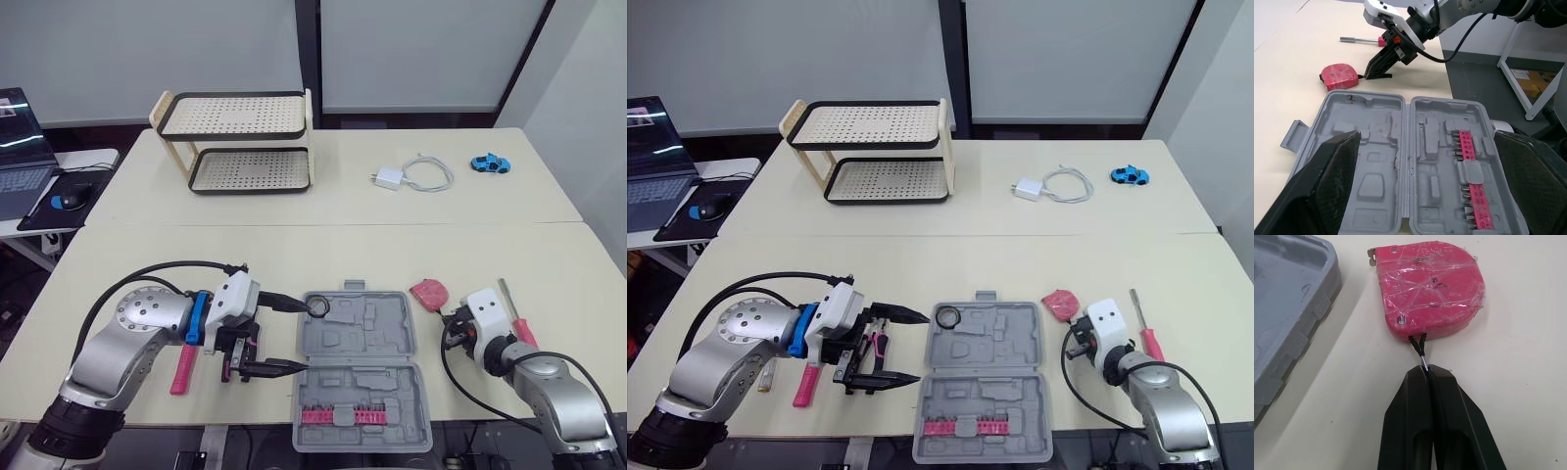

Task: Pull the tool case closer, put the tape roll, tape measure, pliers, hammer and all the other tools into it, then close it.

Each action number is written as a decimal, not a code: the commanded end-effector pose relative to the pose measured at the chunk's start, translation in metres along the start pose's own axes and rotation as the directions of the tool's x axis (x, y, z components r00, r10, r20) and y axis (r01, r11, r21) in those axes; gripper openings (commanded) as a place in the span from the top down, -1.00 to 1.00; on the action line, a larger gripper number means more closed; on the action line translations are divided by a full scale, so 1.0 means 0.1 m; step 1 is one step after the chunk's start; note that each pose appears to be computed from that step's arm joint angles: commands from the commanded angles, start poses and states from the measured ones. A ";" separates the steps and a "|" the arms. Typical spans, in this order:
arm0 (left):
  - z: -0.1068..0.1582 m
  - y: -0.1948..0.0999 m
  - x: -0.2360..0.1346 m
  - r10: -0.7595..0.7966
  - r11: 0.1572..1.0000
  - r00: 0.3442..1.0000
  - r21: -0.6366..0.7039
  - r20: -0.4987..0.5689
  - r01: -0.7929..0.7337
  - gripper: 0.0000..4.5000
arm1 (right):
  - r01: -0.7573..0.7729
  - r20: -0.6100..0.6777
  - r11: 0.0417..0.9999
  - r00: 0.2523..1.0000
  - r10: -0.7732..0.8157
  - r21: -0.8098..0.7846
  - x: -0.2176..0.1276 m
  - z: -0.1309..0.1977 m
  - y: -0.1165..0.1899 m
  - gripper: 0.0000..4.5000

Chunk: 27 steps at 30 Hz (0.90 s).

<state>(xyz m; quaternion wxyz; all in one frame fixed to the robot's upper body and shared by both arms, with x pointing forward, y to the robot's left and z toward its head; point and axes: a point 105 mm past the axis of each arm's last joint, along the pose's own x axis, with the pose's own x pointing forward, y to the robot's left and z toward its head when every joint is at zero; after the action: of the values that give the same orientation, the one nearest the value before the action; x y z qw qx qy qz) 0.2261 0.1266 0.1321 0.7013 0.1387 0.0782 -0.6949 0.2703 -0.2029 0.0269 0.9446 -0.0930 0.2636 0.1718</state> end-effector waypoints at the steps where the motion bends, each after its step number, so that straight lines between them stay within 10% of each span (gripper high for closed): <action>1: 0.06 -0.05 0.03 -0.029 0.999 1.000 0.040 0.009 0.028 -1.00 | -0.009 -0.003 1.000 1.000 0.009 -0.022 -0.05 -0.01 -0.02 0.98; 27: 0.08 -0.22 0.10 -0.120 0.993 0.993 0.014 0.023 0.119 -1.00 | -0.060 -0.156 0.991 0.985 0.078 0.119 -0.85 -0.54 0.45 0.98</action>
<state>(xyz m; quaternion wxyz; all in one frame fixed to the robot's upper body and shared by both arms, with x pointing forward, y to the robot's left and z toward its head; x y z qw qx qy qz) 0.2089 0.1172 0.1297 0.6680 0.1250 0.0824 -0.7290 0.1626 -0.2053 0.0170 0.9175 -0.0428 0.3575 0.1688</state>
